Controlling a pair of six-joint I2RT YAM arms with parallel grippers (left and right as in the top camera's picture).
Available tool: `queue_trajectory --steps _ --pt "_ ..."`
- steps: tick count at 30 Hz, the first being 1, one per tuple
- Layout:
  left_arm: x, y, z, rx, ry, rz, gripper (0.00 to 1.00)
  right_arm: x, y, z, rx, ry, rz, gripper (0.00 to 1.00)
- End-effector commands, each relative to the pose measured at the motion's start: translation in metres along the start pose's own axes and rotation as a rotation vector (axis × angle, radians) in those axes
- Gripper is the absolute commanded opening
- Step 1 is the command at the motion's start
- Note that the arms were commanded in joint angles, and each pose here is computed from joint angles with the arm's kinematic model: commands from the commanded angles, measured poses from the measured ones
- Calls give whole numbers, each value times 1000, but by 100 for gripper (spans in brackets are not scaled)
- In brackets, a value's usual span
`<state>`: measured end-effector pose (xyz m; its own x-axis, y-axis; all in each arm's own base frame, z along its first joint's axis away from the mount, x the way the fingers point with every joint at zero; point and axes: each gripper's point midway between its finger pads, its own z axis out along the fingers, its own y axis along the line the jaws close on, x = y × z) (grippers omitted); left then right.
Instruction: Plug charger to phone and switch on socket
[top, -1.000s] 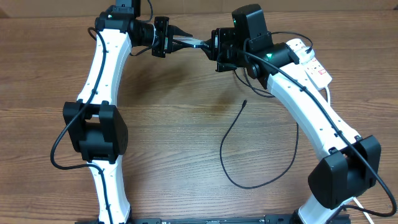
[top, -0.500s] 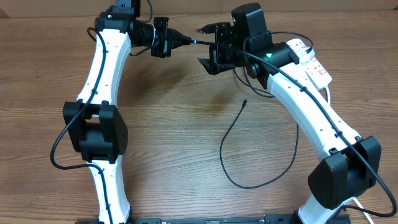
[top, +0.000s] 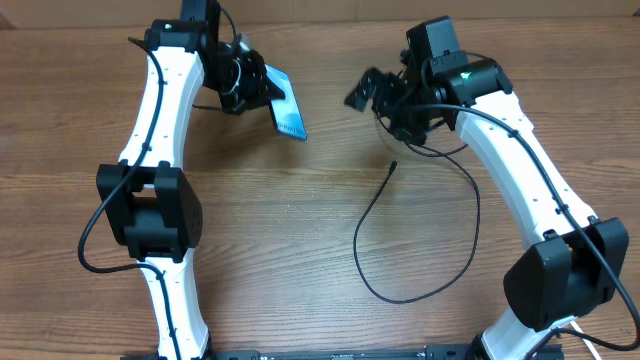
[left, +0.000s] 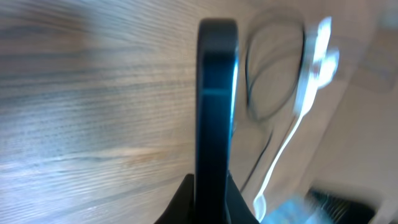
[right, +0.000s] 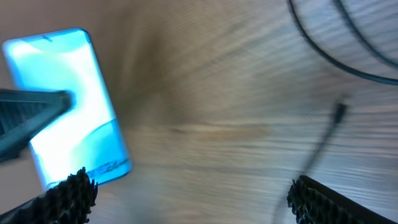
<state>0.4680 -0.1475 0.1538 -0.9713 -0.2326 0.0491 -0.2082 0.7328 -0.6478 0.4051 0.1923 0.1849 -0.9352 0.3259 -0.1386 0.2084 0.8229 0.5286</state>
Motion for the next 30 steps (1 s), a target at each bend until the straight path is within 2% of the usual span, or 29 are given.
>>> queue_trajectory --steps 1,6,10,18,20,23,24,28,30 --pt "52 -54 -14 299 120 582 4 -2 -16 -6 97 -18 -217 100" --pt "95 -83 -37 590 143 838 4 3 -15 -5 95 -1 -218 100" --pt "89 -83 -37 589 126 833 4 12 -11 -4 76 31 -218 100" --pt "65 -89 -34 559 123 606 4 19 -11 -4 64 68 -208 100" --pt "59 -92 -32 552 130 517 4 16 -19 -4 112 51 -202 100" --pt "52 -95 -32 529 184 253 4 6 -47 -5 267 2 -195 100" --pt "51 -95 -33 527 190 215 4 4 -53 -6 303 -7 -194 100" --pt "45 -101 -35 555 182 194 4 1 -81 -9 451 -44 -92 100" --pt "42 -103 -35 556 182 164 4 5 -88 -3 462 -30 -85 100"
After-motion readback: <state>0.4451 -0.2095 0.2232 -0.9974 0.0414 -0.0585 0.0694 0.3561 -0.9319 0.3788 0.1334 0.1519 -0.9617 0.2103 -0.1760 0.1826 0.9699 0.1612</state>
